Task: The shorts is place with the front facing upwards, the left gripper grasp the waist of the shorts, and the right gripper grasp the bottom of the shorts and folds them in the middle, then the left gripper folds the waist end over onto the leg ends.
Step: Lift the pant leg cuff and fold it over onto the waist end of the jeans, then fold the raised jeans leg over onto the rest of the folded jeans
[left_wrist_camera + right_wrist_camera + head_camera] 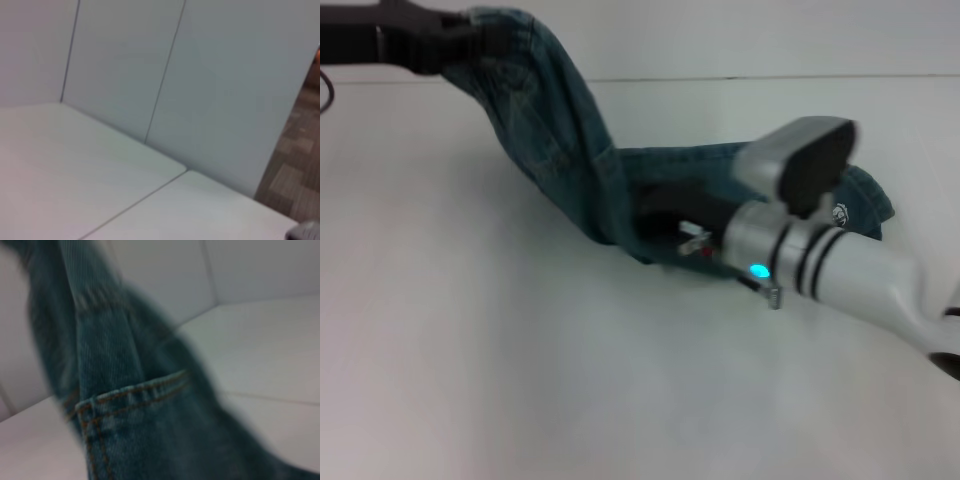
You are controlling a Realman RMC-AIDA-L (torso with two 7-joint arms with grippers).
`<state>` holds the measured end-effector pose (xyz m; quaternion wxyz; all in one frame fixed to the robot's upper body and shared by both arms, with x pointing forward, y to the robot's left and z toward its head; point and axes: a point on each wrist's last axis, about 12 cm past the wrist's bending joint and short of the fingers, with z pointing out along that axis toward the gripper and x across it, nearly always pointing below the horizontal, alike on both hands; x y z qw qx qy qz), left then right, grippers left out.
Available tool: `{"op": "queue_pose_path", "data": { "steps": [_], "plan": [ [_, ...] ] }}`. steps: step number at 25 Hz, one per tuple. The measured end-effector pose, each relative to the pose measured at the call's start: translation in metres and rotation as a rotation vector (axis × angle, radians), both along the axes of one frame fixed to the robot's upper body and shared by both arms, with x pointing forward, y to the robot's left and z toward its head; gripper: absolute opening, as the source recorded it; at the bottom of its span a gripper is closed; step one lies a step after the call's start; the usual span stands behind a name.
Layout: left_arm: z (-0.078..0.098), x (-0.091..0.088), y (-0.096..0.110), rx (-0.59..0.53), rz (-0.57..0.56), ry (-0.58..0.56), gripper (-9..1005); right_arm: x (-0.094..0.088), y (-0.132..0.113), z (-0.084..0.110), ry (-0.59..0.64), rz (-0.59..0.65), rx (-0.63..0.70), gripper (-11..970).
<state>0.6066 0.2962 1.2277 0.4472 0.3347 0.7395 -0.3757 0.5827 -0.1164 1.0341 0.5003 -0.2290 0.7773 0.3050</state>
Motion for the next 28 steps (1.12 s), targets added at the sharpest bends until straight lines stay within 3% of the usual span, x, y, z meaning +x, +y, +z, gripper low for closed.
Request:
{"op": "queue_pose_path", "data": {
  "steps": [9,14,19,24,27,28],
  "plan": [
    [0.01,-0.001,0.003,-0.034,-0.015,-0.019,105,-0.029,0.073,0.01,0.095,0.262,-0.013,-1],
    [0.007,-0.002,0.003,-0.037,-0.017,-0.017,114,-0.033,0.088,0.018,0.101,0.332,-0.022,-1],
    [0.004,-0.004,0.002,-0.041,-0.026,-0.01,123,-0.027,0.072,0.01,0.125,0.284,-0.041,-1],
    [0.0,-0.006,0.0,-0.043,-0.034,-0.007,132,-0.025,0.038,-0.008,0.153,0.182,-0.052,-1],
    [-0.002,-0.007,-0.004,-0.044,-0.048,0.0,137,-0.021,0.004,-0.017,0.154,0.093,-0.012,-1],
    [-0.004,-0.008,-0.007,-0.042,-0.065,0.003,139,-0.021,0.004,-0.017,0.154,0.093,-0.012,-2]
  ]
}}
